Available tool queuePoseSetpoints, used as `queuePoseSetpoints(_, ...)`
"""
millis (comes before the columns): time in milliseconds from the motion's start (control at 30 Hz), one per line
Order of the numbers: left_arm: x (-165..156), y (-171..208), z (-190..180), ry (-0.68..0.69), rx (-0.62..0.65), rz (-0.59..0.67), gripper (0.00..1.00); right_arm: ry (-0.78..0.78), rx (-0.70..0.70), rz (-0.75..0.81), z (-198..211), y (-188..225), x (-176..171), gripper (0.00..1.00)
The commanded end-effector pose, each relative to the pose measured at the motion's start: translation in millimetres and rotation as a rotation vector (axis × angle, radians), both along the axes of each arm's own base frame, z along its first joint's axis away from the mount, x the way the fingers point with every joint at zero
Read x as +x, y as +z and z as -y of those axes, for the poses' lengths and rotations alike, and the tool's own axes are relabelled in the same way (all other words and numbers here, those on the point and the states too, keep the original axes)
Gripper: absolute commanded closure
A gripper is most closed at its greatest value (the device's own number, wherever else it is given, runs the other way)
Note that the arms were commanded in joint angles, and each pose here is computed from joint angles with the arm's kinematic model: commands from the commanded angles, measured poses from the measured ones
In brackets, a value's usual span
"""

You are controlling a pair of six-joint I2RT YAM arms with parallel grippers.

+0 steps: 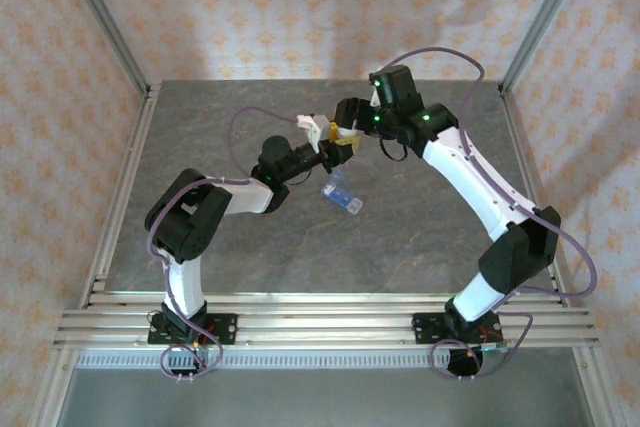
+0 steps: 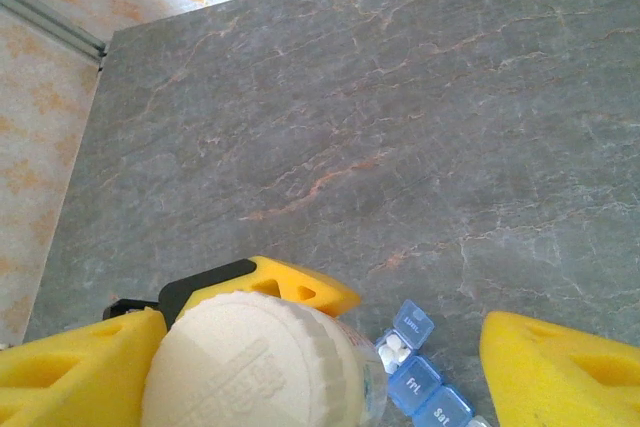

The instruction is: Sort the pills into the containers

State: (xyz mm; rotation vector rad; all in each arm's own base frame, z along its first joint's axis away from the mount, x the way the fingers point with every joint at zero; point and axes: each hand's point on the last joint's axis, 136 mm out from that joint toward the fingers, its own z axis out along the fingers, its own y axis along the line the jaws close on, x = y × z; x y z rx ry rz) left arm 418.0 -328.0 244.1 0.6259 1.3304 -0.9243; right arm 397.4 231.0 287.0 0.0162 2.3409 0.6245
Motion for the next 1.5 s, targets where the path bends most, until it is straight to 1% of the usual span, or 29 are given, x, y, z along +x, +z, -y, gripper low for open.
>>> queuePoseSetpoints(0,-2.2,42.7,-5.7,-0.016,-0.069,0.102,1.0,0.032,0.025,0.075,9.5,30.6,-7.1,0.19)
queuePoseSetpoints(133,-2.4,44.5,-4.9,-0.036,-0.076,0.097,1.0,0.084,0.053,0.108,12.1,38.5,-8.4,0.19)
queuePoseSetpoints(267,-3.1,47.2,-3.2,-0.07,-0.088,0.084,1.0,0.146,0.083,0.117,16.7,35.7,-4.9,0.19)
queuePoseSetpoints(400,-5.1,48.2,-1.2,-0.101,-0.096,0.069,1.0,0.131,0.125,0.119,23.3,36.0,1.4,0.19)
queuePoseSetpoints(567,-6.3,52.6,-0.8,-0.125,-0.106,0.063,1.0,0.132,0.19,0.112,15.3,43.3,4.6,0.19)
queuePoseSetpoints(600,-1.9,38.5,1.7,-0.127,-0.096,0.034,1.0,0.135,0.21,0.114,12.9,47.1,4.8,0.2)
queuePoseSetpoints(767,-1.4,35.8,3.0,-0.137,-0.099,0.021,1.0,0.144,0.272,0.112,3.7,55.6,8.1,0.21)
queuePoseSetpoints(1167,-0.7,35.7,3.4,-0.141,-0.101,0.017,1.0,0.185,0.266,0.098,-18.6,51.7,4.8,0.22)
queuePoseSetpoints(1300,-0.1,35.4,2.6,-0.138,-0.101,0.016,1.0,0.181,0.245,0.099,-17.4,50.8,4.4,0.22)
queuePoseSetpoints(1467,-0.7,35.4,3.3,-0.141,-0.101,0.015,1.0,0.143,0.179,0.107,-7.1,47.1,7.6,0.22)
